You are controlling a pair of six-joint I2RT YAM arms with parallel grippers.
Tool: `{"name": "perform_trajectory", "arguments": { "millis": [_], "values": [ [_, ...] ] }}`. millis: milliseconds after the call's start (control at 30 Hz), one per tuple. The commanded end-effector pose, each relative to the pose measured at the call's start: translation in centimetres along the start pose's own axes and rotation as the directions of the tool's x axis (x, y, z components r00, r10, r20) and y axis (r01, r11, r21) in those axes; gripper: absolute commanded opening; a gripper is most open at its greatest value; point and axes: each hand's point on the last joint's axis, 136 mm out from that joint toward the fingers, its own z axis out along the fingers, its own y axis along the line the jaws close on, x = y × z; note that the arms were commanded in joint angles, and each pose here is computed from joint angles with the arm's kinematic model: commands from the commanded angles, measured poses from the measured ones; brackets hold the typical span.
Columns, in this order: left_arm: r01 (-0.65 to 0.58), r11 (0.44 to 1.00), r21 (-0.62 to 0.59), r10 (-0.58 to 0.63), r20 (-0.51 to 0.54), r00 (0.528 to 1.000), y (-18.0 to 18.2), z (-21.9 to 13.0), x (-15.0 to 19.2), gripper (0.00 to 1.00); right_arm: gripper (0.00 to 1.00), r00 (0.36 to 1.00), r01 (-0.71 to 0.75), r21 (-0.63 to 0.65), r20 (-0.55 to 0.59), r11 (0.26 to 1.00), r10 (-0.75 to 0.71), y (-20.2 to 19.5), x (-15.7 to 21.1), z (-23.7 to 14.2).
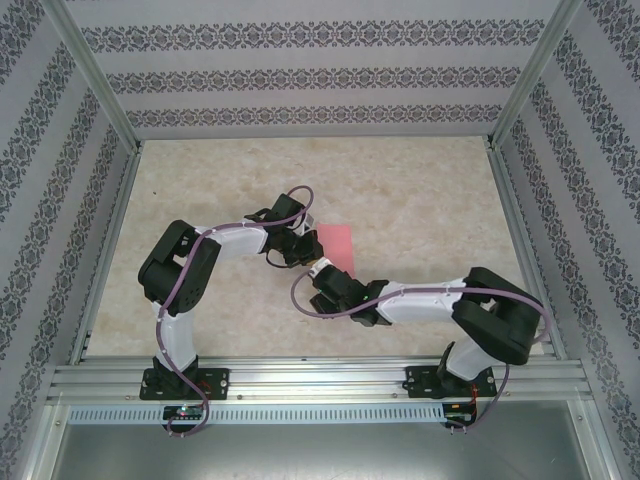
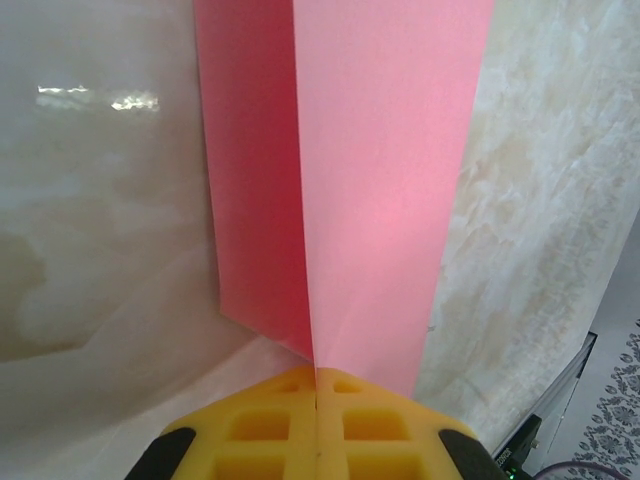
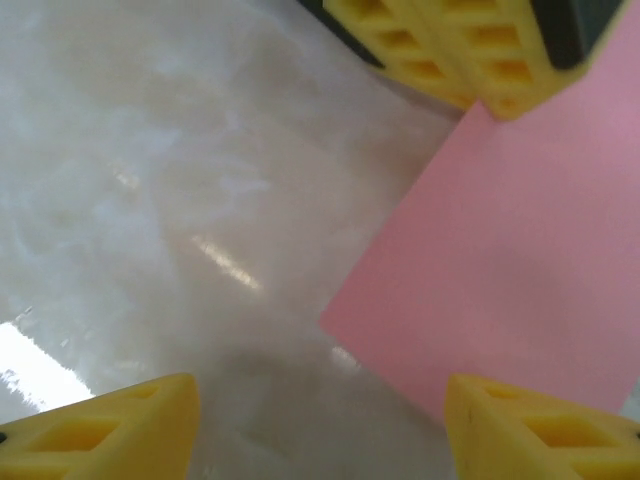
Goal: Fold a paper plane with a square sheet of paper (fold left side to right side)
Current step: Third fold the triangle at the center of the table.
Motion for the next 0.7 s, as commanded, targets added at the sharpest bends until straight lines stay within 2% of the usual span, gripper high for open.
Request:
{"name": "perform_trajectory", "arguments": {
  "millis": [0,167,267,467,667],
  "values": [
    [-0.035,0.998,0.044,0.035,0.007,0.999,-1.7,-0.5,0.4,0.05,0.66,0.997,0.057,0.076,0.049,0.995,-0.060,-0.6,-2.3,0.3],
    [-0.035,0.998,0.043,0.035,0.002,0.999,-1.7,-0.5,0.5,0.05,0.63,0.995,0.094,0.106,0.014,0.990,-0.096,-0.8,-2.0,1.4],
    [-0.038,0.999,0.039,0.038,0.002,0.999,-1.6,-0.6,0.5,0.05,0.57,0.995,0.097,0.121,0.008,0.988,-0.099,-1.0,-1.9,1.5],
    [-0.039,0.999,0.032,0.039,0.000,0.999,-1.6,-0.6,0.5,0.05,0.36,0.994,0.102,0.114,0.018,0.988,-0.104,-1.0,-2.2,0.9],
    [-0.047,0.999,0.024,0.047,-0.004,0.999,-1.5,-0.8,0.6,0.06,0.08,0.991,0.122,0.107,0.039,0.987,-0.126,-1.0,-2.9,-0.3]
  ]
}}
